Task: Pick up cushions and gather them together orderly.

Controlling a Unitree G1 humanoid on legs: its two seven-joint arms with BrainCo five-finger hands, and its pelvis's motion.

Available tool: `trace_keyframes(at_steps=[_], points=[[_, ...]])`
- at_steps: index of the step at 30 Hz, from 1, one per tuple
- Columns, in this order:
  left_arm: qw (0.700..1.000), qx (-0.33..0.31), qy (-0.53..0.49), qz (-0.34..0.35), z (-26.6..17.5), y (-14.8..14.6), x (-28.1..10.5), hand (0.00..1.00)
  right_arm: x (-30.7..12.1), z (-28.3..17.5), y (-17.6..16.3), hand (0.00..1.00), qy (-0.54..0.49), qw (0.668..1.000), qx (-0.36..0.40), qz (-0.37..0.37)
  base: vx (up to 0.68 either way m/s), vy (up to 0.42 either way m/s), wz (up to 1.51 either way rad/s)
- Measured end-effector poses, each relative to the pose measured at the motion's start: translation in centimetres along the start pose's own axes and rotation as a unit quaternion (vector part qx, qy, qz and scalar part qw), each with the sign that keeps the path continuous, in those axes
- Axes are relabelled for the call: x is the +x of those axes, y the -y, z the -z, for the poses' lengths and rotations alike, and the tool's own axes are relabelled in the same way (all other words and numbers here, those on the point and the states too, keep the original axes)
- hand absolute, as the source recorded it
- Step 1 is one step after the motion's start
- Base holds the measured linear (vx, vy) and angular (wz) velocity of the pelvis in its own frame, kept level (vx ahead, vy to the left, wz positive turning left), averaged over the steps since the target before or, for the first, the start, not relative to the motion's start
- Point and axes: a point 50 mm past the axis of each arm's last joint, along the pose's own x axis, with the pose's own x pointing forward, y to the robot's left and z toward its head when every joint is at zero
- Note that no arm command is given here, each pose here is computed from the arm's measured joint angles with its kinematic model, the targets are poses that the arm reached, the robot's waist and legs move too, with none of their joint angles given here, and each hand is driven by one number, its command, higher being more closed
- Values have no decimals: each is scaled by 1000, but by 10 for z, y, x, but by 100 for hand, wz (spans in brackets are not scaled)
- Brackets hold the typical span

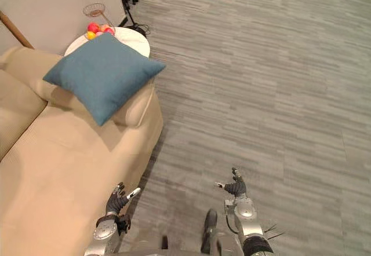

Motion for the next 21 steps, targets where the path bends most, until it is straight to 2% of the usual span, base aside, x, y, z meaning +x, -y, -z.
trace_keyframes(at_steps=[5,12,17,21], points=[[1000,-5,0,-1,0,0,0,0,6,-8,15,0,10,999,20,30,531,108,33],[999,-5,-17,-28,13,-18,-8,0,8,-14,3,0,21,1000,-6,3,477,92,13],[999,4,-31,-34,20,-25,-12,0,-4,14,3,0,-21,1000,-11,2,412,-13,106],[1000,2,-8,-19,4,-14,-1,0,-8,21,11,0,-30,999,-13,12,394,-165,143]])
